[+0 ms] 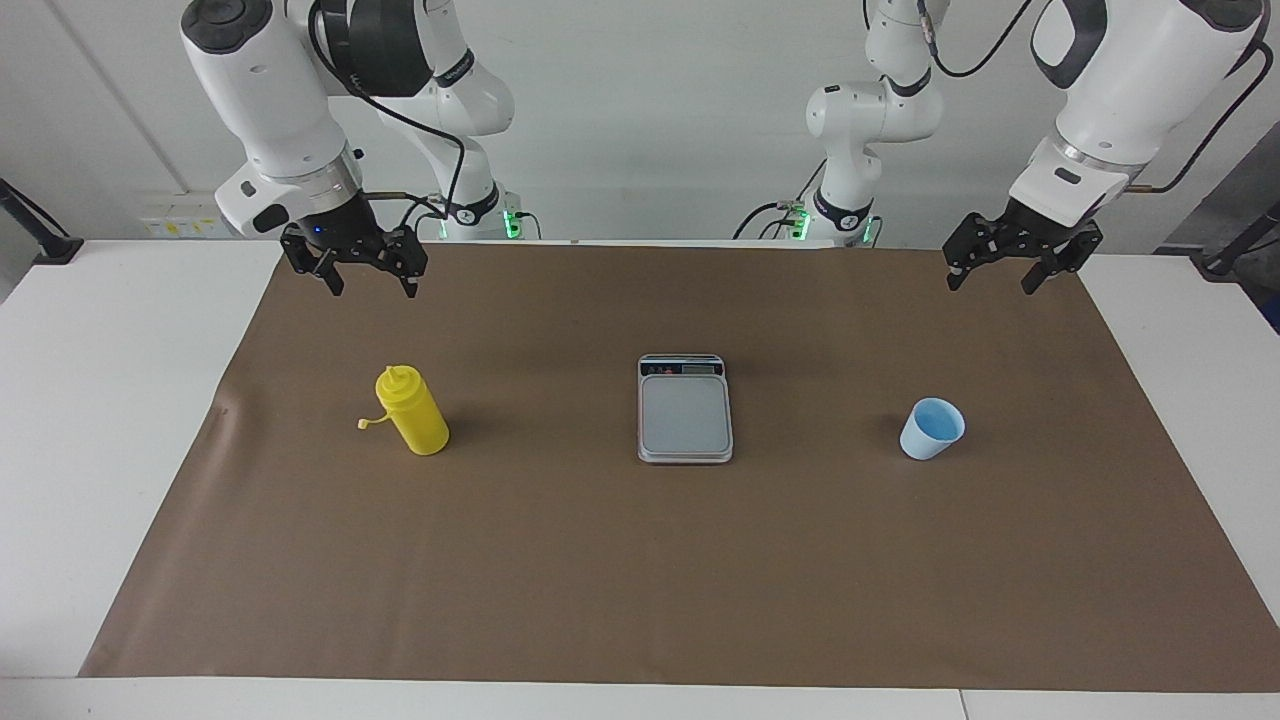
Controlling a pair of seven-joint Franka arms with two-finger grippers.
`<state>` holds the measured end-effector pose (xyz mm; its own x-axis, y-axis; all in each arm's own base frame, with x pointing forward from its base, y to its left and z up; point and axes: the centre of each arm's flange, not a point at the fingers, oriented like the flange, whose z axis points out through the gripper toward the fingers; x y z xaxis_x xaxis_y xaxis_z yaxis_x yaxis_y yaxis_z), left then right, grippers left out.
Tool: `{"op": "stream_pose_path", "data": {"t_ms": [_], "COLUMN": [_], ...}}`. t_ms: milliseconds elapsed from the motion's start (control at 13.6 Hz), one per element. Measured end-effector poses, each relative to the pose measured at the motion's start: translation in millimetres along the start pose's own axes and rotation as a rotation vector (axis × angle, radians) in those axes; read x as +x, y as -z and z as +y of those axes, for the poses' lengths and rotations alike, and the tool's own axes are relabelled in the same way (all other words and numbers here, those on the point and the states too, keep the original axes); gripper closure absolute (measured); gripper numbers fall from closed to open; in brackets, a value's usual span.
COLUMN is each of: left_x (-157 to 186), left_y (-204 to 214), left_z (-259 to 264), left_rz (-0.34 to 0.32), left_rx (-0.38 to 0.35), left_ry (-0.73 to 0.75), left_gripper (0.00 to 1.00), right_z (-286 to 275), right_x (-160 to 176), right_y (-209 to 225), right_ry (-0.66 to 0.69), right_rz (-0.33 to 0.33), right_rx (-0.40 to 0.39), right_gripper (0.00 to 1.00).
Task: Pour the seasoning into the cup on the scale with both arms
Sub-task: 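Move the left gripper toward the light blue cup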
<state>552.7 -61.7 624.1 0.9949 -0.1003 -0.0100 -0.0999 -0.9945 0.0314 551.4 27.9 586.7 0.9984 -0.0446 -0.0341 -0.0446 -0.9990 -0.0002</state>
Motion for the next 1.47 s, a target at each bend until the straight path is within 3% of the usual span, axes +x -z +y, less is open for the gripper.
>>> {"op": "stream_pose_path", "data": {"t_ms": [954,1247,1467], "left_x": [3,9,22], "left_y": [0,2,-24], "left_z": [0,-18,-50], "left_rz": [0.022,0.073,0.110], "left_rx": [0.000,0.000,0.002], "left_ry": [0.001,0.033,0.087], "left_gripper": [0.00,0.00,0.00], "right_z": [0,0,0], "right_x": [0,0,0], "right_y": [0,0,0], "right_ry": [0.000,0.000,0.000], "right_rz": [0.000,0.000,0.000], "right_rx": [0.000,0.000,0.000], "right_gripper": [0.00,0.00,0.00]}}
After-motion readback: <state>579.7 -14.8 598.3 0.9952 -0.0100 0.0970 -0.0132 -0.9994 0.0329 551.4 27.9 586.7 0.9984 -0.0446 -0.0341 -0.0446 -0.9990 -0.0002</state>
